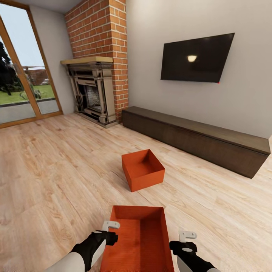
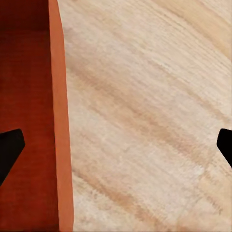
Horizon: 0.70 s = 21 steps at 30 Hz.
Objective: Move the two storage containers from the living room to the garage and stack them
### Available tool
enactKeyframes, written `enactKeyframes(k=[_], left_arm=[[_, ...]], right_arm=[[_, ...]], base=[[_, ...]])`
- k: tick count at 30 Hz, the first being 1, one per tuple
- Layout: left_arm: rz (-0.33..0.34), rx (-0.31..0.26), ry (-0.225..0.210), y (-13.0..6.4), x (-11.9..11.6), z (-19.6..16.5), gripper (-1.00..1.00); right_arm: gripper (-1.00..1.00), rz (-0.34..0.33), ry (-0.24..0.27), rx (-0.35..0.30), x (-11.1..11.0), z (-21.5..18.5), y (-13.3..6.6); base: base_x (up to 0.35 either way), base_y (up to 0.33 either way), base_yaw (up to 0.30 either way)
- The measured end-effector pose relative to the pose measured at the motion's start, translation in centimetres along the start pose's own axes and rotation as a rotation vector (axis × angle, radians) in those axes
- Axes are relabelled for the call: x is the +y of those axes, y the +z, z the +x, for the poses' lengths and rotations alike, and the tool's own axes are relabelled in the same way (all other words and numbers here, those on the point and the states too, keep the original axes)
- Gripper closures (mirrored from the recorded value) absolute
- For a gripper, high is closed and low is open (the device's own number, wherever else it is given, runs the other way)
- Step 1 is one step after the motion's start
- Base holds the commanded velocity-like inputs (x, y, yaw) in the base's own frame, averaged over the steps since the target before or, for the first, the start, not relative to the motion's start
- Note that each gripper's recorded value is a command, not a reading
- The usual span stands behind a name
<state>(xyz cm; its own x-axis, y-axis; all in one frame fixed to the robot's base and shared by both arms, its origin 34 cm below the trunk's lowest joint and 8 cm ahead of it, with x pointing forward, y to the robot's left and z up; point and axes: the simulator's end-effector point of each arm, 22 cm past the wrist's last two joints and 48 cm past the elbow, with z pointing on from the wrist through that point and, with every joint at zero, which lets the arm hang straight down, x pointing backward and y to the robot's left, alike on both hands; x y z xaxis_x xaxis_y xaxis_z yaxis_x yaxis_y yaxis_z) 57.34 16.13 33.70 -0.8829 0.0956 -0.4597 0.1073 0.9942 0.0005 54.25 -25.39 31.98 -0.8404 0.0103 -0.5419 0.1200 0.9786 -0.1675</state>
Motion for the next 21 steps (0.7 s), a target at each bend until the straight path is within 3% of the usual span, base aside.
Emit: enactKeyframes(k=[21], left_arm=[[0.001, 0.033, 0.001, 4.6, -0.1, 4.7, -1.00]], right_arm=[[-1.00, 0.000, -0.010, 0.032, 0.8, 5.1, 3.9]], base=[[0.000, 0.000, 0.000]])
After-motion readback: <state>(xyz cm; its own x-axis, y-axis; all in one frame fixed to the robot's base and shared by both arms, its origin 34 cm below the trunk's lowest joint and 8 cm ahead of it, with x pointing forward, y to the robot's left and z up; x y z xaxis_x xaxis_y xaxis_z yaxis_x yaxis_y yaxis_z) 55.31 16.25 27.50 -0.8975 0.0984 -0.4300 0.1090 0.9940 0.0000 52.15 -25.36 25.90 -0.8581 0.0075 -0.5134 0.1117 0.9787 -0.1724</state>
